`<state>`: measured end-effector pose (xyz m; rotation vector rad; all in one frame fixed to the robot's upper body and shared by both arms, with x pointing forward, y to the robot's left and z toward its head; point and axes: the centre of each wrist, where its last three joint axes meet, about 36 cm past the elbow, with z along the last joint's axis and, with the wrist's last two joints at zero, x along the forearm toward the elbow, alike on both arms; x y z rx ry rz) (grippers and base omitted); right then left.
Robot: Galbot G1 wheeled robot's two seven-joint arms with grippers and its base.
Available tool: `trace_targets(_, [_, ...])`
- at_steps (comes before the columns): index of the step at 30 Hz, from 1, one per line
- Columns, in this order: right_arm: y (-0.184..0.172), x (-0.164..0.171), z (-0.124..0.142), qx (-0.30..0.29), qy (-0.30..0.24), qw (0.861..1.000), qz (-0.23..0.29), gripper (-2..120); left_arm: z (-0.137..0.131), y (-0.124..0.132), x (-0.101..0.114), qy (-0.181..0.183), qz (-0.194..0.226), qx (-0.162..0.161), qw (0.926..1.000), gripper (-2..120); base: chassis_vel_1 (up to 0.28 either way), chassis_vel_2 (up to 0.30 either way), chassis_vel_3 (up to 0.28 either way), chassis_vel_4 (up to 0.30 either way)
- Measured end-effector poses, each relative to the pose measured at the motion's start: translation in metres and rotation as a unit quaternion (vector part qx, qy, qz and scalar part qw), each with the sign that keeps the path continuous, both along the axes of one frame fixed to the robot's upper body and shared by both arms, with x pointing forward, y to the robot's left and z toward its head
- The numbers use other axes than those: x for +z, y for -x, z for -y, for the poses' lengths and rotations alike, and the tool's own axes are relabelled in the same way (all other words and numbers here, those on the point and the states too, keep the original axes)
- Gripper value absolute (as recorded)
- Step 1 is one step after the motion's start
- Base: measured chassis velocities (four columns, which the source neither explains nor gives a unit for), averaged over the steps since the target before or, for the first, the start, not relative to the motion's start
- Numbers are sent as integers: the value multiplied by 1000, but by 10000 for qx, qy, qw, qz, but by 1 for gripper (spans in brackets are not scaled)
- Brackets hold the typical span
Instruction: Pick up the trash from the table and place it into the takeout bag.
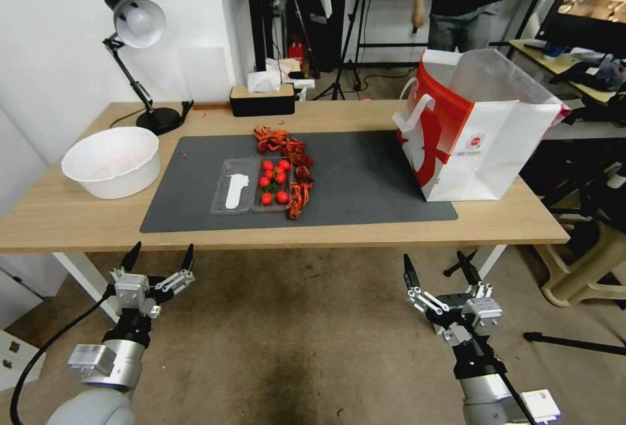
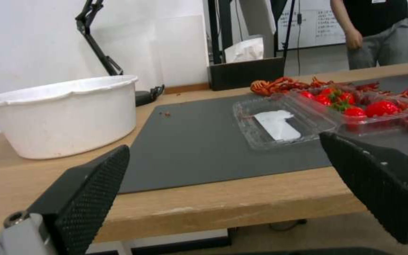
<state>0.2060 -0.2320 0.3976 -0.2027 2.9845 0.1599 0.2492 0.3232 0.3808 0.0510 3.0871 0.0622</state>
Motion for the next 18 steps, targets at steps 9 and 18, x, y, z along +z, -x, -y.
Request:
trace_targets(9, [0, 0, 0, 0, -1, 10000, -3, 100, 0, 0, 0, 2, 0, -2, 10000, 100, 0, 0, 0, 0])
trace_targets(18, [0, 0, 0, 0, -2, 10000, -4, 100, 0, 0, 0, 4, -1, -1, 10000, 100, 0, 0, 0, 0])
